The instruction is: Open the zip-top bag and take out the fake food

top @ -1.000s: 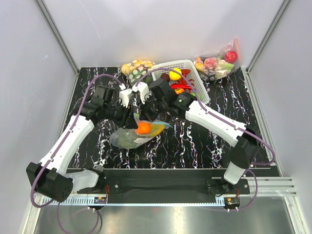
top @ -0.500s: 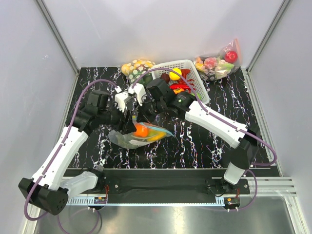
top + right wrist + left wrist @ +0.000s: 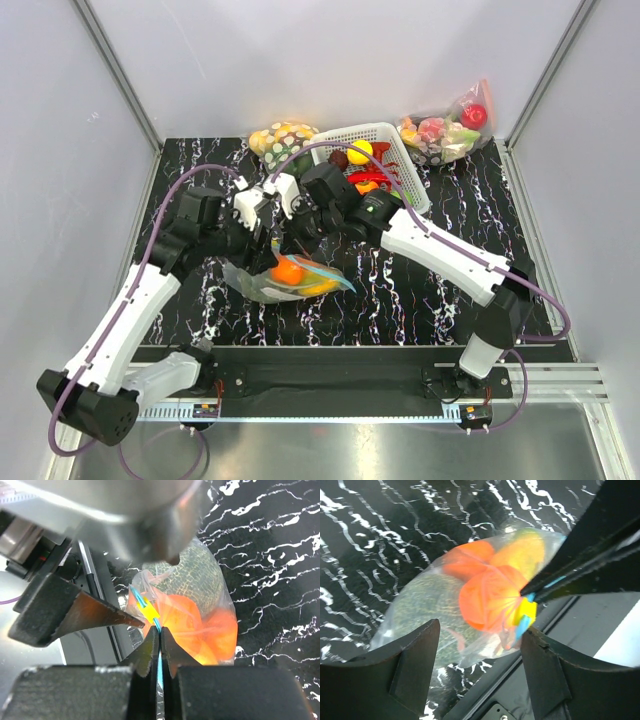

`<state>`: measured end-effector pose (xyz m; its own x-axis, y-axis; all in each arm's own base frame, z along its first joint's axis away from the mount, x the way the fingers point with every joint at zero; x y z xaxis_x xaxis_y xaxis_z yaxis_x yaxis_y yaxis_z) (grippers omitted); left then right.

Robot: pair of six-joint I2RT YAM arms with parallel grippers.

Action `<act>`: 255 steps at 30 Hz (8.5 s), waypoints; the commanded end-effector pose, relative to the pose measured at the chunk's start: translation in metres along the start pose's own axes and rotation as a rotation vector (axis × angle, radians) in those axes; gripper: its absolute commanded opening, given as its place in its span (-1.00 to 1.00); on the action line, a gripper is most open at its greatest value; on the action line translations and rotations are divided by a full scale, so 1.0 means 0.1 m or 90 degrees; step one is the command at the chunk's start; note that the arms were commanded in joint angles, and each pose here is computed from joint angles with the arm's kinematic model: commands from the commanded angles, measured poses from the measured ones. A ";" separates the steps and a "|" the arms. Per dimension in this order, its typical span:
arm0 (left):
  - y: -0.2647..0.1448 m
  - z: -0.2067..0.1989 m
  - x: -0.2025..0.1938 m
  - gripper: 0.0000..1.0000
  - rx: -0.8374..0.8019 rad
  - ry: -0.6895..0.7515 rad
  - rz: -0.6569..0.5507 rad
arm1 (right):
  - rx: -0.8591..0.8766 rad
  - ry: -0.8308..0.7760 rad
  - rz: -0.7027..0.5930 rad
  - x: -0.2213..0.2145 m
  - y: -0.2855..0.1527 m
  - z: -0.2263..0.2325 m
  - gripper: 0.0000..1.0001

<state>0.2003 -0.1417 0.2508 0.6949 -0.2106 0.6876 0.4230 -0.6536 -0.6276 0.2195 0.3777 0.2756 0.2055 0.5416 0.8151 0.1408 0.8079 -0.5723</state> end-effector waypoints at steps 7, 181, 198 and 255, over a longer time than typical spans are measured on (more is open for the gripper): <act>-0.18 -0.01 0.17 0.53 0.036 0.052 -0.109 | 0.053 -0.020 0.009 0.00 -0.06 0.24 -1.00; -0.17 0.91 0.79 -1.00 0.155 -0.192 -0.286 | -0.120 0.130 0.102 -0.71 -0.79 0.22 -0.89; -0.06 0.44 0.78 -1.00 -0.106 -0.085 -0.244 | -0.135 0.114 0.040 -0.26 -0.86 0.15 0.13; 0.04 0.37 0.46 -1.00 -0.151 -0.077 -0.167 | -0.085 0.100 -0.072 -0.03 -0.03 -0.64 0.36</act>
<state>0.2541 -0.1249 0.2500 0.7108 0.0777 0.6991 0.4546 -0.8092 -0.3722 0.2761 0.3551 0.2503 0.3662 0.4457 0.8168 0.2771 0.7858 -0.5530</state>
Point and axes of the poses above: each gripper's point midway between its finger pads, its own y axis out along the fingers, its own z axis along the line the jaws close on, x = y × z, the point moved 4 cm from there along -y, back along the fingers, and after that the axes turned 9 degrees about -y, right-handed, at the moved point
